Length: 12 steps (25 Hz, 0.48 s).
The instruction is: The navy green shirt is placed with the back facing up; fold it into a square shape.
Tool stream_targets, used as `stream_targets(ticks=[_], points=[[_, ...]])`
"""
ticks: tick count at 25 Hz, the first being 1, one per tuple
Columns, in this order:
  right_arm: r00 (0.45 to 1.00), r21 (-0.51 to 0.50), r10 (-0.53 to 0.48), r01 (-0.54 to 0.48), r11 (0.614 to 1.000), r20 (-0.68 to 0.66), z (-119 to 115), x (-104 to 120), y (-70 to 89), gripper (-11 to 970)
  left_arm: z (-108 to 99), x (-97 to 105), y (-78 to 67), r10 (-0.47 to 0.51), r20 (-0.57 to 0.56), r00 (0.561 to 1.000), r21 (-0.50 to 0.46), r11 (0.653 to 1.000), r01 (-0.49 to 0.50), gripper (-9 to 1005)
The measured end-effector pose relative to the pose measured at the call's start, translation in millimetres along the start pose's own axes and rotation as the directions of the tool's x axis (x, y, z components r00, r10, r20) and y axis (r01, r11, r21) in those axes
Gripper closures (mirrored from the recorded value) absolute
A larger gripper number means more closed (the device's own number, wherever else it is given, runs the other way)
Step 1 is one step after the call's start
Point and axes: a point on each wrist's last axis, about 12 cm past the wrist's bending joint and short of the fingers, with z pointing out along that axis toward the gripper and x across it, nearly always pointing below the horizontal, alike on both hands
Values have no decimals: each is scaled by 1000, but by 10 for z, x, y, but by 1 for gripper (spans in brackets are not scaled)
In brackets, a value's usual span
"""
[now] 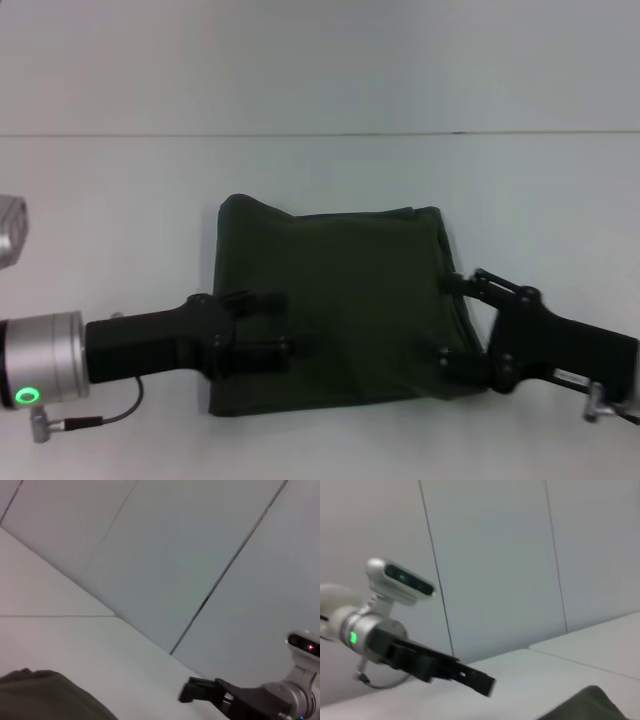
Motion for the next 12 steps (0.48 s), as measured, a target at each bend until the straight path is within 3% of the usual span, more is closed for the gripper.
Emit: stream_targets(ticks=[4,12], points=[[998,66,-30,33,997,-49,125,79,-64,14,-127,72,4,86,8,996,-48,995,-85,39],[989,194,-6,36,980,-151,119,230,-187,15,-426,113,53,152,56,987,-172,975,-141,48]])
